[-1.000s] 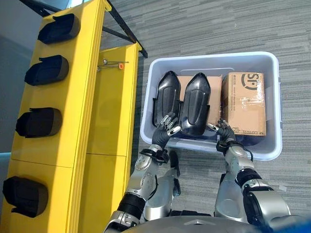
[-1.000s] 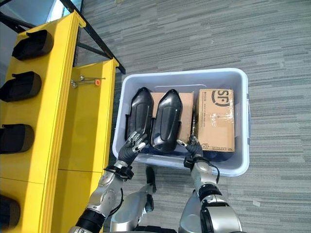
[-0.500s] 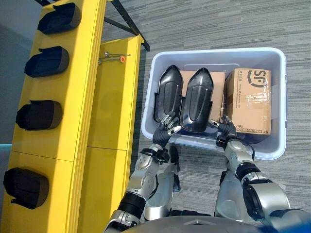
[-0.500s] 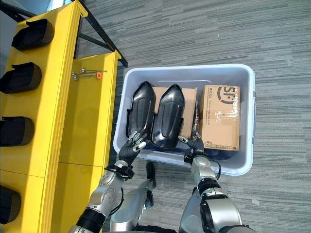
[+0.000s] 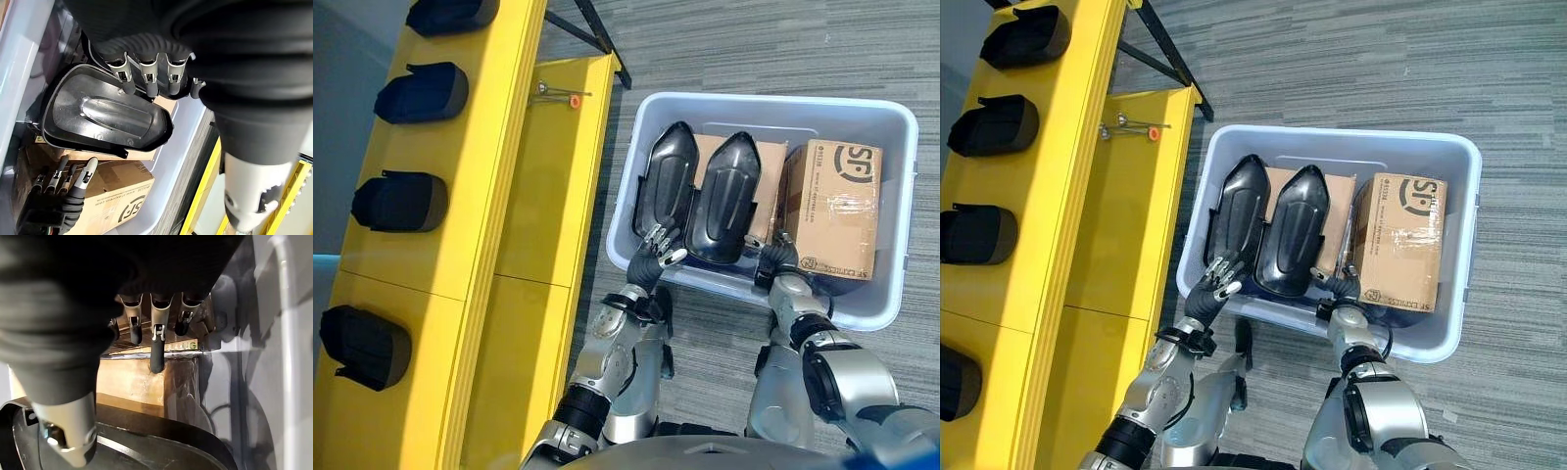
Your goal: Move parts from the plastic box to the shelf.
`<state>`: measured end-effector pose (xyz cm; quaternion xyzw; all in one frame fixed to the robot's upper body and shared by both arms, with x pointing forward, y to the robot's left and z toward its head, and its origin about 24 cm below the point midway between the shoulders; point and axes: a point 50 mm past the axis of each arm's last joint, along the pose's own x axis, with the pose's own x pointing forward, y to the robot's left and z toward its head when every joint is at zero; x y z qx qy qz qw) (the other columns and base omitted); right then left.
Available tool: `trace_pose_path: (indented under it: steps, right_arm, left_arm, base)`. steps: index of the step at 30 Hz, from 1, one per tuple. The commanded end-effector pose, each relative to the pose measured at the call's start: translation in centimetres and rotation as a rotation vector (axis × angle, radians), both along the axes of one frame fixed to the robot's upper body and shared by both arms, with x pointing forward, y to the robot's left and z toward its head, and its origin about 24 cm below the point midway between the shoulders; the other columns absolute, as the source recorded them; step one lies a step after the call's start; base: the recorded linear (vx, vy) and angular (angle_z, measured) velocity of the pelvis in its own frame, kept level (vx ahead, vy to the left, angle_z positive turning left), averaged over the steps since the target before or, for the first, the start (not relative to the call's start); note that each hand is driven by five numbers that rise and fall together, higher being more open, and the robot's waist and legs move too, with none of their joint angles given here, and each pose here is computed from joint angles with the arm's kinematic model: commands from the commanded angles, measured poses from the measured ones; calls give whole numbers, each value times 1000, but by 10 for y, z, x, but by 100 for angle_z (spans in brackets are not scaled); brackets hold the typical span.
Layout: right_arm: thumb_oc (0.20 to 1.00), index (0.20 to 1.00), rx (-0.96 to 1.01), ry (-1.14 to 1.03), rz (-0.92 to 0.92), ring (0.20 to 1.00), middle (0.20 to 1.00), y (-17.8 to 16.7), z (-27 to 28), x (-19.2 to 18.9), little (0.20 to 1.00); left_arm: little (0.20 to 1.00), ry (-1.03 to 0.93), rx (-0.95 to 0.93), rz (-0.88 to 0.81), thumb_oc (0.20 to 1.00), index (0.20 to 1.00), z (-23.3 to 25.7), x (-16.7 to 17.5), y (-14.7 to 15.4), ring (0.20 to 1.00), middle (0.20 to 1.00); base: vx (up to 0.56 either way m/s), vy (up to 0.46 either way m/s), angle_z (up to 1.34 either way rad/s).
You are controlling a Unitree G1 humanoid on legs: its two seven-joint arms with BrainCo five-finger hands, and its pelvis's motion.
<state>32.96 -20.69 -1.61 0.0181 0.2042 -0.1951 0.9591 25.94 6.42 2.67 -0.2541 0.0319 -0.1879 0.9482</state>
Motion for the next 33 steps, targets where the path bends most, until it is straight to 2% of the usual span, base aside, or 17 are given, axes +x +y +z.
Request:
trace_pose_path:
  steps: [1, 19, 33]
  right_arm:
    - [1000, 1000, 19, -72, 46, 1000, 1000, 28, 28, 27, 1000]
    - [1000, 1000, -61, -85, -68, 1000, 1000, 23, 71, 53, 1000]
    - [1000, 1000, -160, -72, -241, 1000, 1000, -35, 99, 55, 1000]
  left_arm:
    - [1000, -213, -159, -6, 1000, 1000, 56, -1, -24, 1000, 1000]
    - [1000, -349, -106, -16, 1000, 1000, 84, -4, -23, 1000, 1000]
    - [1000, -348, -142, -3, 1000, 1000, 88, -9, -24, 1000, 1000]
  base:
    - [23, 50, 6]
    - [6, 36, 9]
    - [-8, 37, 6]
